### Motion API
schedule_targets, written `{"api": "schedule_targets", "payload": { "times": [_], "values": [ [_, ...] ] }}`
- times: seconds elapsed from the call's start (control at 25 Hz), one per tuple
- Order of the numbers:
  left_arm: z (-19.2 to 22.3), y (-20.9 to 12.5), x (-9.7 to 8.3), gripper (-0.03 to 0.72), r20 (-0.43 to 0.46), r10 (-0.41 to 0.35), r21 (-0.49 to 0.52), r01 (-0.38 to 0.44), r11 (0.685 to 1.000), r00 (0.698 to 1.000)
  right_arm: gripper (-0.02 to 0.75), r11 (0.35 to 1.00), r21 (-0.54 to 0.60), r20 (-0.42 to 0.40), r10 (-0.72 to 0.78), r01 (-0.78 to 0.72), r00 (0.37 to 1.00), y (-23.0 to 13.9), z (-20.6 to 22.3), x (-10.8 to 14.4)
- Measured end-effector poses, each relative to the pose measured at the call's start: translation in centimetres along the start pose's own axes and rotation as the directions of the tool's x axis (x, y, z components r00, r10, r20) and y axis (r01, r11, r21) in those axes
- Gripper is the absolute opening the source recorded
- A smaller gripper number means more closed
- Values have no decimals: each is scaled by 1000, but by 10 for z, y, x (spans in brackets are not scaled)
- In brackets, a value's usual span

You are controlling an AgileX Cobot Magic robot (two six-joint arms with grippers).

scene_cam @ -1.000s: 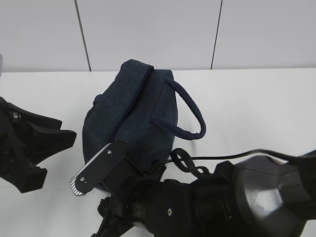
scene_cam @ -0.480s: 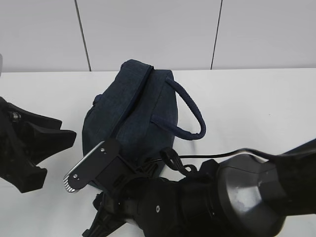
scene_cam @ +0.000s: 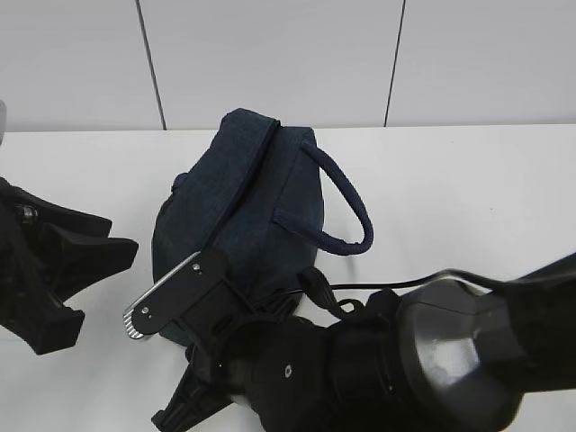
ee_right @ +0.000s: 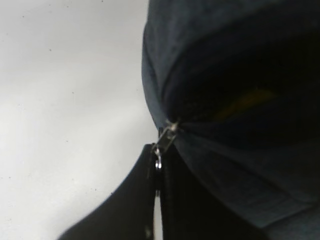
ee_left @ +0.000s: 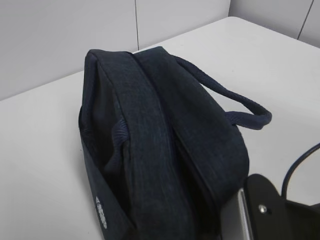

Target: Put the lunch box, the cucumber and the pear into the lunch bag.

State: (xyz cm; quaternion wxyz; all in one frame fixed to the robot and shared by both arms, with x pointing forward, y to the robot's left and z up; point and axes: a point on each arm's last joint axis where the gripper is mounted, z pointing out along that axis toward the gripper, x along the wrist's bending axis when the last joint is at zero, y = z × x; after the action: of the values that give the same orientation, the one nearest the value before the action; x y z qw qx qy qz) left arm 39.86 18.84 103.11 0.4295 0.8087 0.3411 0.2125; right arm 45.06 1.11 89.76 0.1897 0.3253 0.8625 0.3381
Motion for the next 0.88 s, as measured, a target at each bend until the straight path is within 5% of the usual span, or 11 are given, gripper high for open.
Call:
{"api": "schedule_targets", "payload": {
  "times": [0.88],
  "values": [
    [0,2,12,238,-87,56,-28,-59,998,995,6,985,-152,31,-75,79,997,54,-77,-17]
  ]
}}
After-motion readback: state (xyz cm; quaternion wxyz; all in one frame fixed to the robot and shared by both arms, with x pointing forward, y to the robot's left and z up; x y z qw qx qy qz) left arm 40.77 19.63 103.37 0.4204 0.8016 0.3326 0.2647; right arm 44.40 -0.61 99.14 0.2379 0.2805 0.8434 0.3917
